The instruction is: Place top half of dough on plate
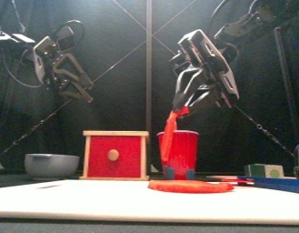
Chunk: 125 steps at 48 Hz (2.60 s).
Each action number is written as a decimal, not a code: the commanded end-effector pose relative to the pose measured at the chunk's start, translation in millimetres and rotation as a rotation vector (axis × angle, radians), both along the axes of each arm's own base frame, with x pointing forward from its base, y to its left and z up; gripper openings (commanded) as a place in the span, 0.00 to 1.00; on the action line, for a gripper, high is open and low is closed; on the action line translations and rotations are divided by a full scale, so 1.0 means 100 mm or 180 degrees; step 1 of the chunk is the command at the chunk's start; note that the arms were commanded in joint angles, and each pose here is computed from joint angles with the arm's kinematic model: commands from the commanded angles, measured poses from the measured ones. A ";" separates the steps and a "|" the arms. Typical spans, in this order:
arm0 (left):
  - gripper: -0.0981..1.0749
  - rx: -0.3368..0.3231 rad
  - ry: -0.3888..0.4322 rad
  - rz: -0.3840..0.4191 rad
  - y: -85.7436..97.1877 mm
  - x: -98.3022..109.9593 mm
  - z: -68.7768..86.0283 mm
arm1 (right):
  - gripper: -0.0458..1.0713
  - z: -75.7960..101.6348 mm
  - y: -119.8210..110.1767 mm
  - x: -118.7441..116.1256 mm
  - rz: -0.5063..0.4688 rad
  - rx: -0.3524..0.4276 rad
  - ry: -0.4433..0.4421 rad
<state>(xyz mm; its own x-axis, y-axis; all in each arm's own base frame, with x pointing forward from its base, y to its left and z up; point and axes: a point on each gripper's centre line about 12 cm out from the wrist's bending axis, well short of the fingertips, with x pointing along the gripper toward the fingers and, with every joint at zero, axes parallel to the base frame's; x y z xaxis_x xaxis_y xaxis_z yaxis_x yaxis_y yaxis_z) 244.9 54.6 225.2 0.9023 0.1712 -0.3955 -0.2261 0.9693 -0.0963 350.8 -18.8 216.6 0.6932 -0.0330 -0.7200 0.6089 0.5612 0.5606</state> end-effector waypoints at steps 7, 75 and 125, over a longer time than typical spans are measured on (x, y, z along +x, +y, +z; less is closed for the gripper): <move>0.90 0.0005 -0.0066 0.0032 0.03 0.03 0.07 | 0.56 0.28 -0.21 -0.40 -0.0139 -0.0150 0.0038; 0.90 -0.0039 0.0018 0.0082 0.06 -0.01 -0.03 | 0.57 -0.50 -0.89 -1.86 -0.1200 -0.0368 0.1068; 0.90 -0.0145 -0.0100 0.0146 0.07 0.04 0.08 | 0.93 -0.36 -0.94 -2.23 -0.1485 -0.0476 0.1400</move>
